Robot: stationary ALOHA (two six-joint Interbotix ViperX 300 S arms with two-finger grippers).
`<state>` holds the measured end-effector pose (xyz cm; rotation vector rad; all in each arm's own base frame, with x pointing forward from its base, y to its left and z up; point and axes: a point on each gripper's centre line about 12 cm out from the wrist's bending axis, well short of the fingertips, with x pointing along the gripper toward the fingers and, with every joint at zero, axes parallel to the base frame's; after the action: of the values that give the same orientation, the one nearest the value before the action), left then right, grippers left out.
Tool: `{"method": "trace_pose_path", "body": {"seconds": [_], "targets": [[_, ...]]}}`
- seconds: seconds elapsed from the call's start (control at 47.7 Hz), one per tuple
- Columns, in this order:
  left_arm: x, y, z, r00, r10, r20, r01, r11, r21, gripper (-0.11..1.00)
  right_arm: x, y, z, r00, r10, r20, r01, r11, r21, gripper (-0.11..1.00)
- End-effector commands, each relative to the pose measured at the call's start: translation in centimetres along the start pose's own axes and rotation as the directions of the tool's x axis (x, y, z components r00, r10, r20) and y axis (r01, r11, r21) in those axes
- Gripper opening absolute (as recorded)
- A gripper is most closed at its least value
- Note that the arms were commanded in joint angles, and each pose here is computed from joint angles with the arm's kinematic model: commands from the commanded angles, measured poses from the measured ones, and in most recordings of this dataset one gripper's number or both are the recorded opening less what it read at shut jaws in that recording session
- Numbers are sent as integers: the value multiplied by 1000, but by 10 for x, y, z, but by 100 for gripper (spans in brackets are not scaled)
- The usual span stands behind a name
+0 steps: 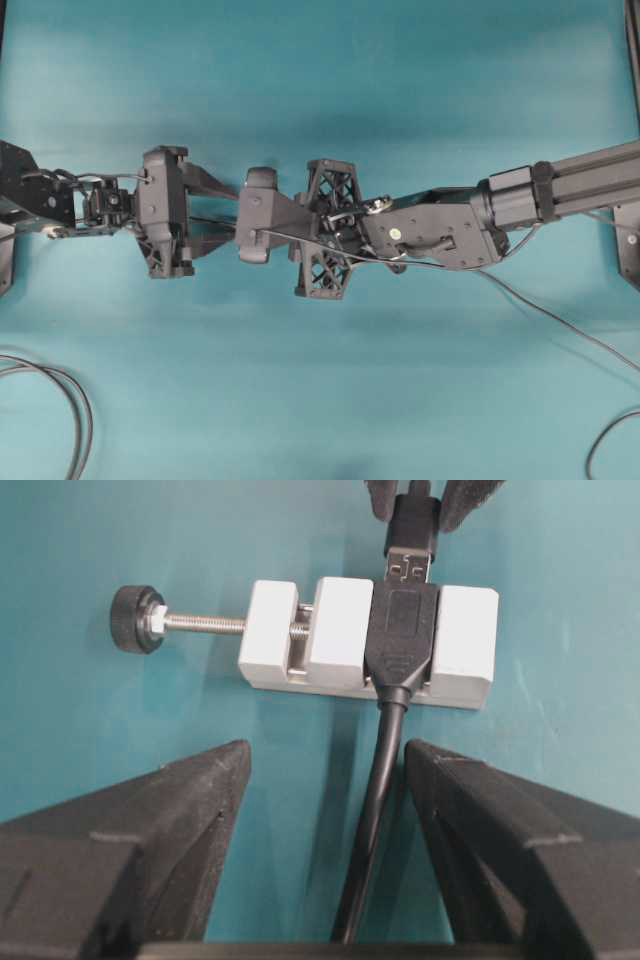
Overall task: Insert the USB cable into the female connector supported by the left arm.
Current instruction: 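Close the left gripper on the white clamp to steady it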
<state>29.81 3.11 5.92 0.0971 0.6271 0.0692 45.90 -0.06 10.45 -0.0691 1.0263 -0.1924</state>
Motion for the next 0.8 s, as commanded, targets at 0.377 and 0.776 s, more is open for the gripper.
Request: {"method": "trace_pose_path", "body": {"seconds": [0.377, 0.776], "targets": [[2, -3, 11, 999, -9, 37, 9, 1000, 0, 78, -11, 0, 20, 998, 5, 57, -5, 1000, -1, 22], [5, -5, 11, 1000, -18, 2, 18, 1000, -1, 78, -11, -1, 19, 999, -2, 47, 2, 1000, -1, 22]]}}
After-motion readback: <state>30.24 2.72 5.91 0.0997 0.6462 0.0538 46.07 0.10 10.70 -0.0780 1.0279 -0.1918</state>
